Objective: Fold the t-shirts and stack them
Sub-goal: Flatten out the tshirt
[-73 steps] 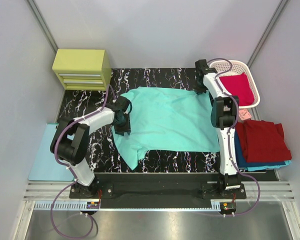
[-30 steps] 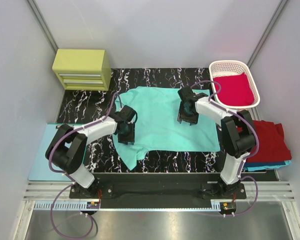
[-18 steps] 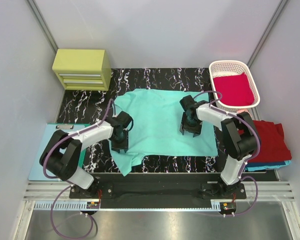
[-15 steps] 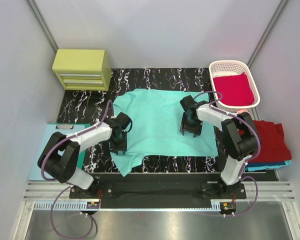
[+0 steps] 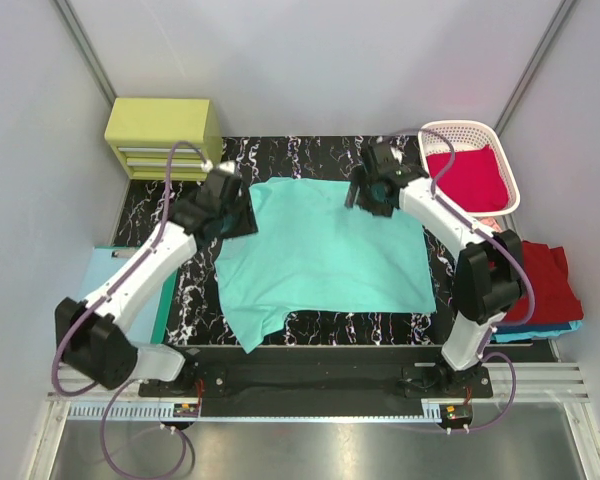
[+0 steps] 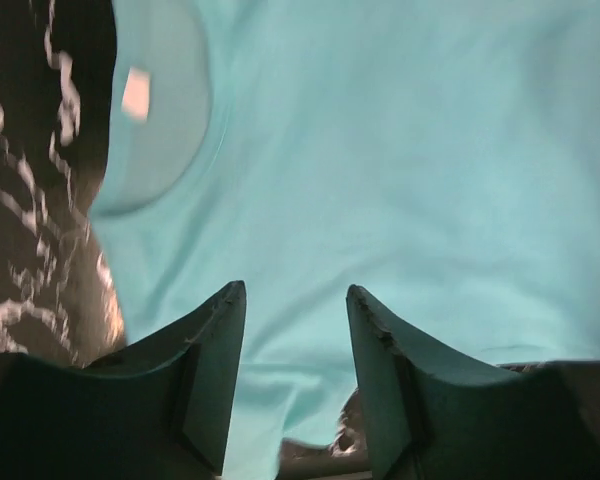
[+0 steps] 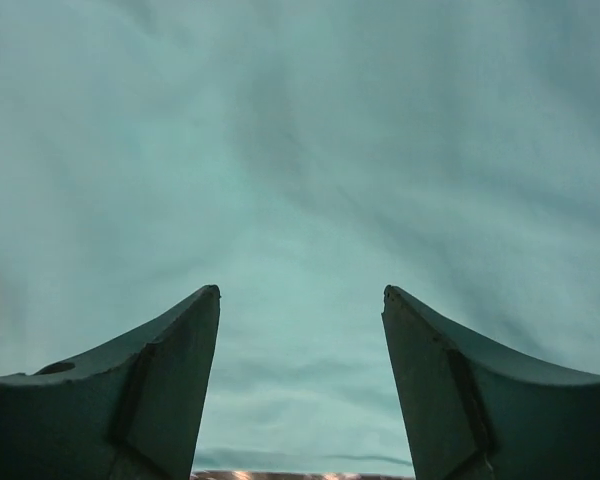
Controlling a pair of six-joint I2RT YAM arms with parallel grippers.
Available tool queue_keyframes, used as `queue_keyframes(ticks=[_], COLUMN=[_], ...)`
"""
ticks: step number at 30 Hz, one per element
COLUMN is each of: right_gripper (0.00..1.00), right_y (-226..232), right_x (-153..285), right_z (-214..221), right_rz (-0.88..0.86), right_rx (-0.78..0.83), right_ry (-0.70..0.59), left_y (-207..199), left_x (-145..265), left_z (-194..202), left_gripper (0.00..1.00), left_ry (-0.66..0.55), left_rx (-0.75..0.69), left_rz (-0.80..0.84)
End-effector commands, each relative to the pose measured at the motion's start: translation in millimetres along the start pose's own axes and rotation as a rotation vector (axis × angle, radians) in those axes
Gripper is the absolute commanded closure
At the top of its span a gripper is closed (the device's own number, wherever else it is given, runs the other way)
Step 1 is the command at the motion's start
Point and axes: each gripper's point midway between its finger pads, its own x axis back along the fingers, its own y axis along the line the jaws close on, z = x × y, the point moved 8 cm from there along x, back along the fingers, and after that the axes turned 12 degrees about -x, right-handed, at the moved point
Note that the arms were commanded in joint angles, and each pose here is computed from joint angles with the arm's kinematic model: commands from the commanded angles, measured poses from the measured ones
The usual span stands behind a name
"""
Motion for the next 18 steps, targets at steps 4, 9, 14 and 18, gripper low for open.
queue_keyframes(ticks=[4, 9, 14, 18], right_gripper=[0.28, 0.29, 0.29, 0.29], right_y=[43.7, 66.3, 76.5, 77.5], right_x=[-10.7, -23.8, -41.8, -52.0], right_z=[-34.1, -50.1, -60.2, -62.3], right_rz=[-0.071, -0.1, -0.062, -0.031], right_rx=[0.023, 0.043, 0.083, 0.109], right_ry=[-0.045, -0.038, -0.033, -0.015], left_y=[-17.3, -13.6, -16.3, -17.6], left_x=[-70.4, -118.5, -147.8, -162.8], left_z=[-15.1, -30.6, -54.7, -55.5], left_gripper=[0.58, 0.58, 0.59, 0.6], left_ry=[0.109, 0.168, 0.174, 0.236], left_rx=[-0.05, -0.014, -0.004, -0.015], left_rz=[0.077, 0.088, 0.092, 0.09])
